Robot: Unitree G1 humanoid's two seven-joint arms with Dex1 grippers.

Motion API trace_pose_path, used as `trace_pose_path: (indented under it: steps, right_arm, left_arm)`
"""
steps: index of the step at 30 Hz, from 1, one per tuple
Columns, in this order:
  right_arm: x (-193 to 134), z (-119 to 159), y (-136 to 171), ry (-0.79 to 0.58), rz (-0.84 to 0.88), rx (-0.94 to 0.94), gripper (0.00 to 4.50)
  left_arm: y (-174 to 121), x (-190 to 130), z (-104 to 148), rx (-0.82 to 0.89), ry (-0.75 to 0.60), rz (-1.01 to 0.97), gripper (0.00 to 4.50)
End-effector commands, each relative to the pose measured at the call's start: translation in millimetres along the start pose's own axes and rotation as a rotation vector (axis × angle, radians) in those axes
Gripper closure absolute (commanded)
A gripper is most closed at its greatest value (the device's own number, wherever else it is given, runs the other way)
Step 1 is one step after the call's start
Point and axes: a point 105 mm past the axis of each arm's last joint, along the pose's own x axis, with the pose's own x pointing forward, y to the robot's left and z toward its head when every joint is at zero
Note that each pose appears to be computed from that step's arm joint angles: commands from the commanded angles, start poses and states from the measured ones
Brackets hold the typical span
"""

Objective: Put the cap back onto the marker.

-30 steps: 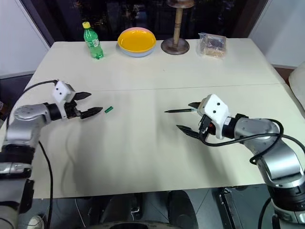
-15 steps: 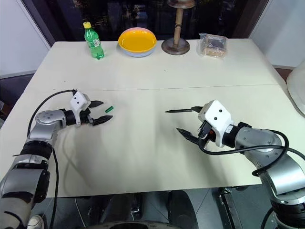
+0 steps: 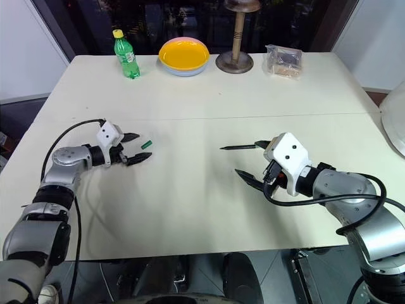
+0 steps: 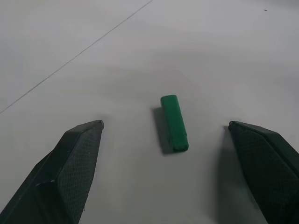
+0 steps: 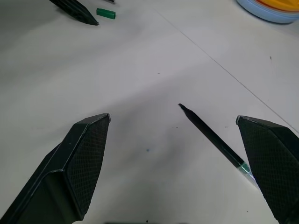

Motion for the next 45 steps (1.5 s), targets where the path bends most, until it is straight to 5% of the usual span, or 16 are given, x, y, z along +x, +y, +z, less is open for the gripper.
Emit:
trace_pose_path:
  steps: [1, 3, 9, 10, 17, 23, 45]
  right_arm:
    - [-5, 11, -4, -0.026, -0.028, -0.044, 0.0]
    - [-7, 11, -5, -0.025, -0.036, -0.044, 0.0]
    - [-9, 11, -5, -0.021, -0.049, -0.043, 0.0]
    - [-9, 11, -5, -0.021, -0.051, -0.043, 0.0]
    - [-9, 10, -5, -0.018, -0.044, -0.044, 0.0]
    - [2, 10, -13, -0.021, 0.014, -0.07, 0.0]
    - [65, -40, -74, 0.082, 0.245, -0.072, 0.0]
  left_arm:
    - [2, 5, -3, 0.0, 0.026, 0.017, 0.55]
    - [1, 8, -2, -0.004, 0.029, 0.015, 1.26]
    - [2, 13, 0, -0.006, 0.035, 0.006, 4.29]
    - [2, 13, 0, -0.006, 0.037, 0.004, 4.41]
    - [3, 7, -3, 0.004, 0.051, -0.007, 4.41]
    - [0, -5, 21, 0.065, -0.036, -0.055, 4.41]
    - [-73, -46, 73, 0.161, -0.148, -0.134, 4.41]
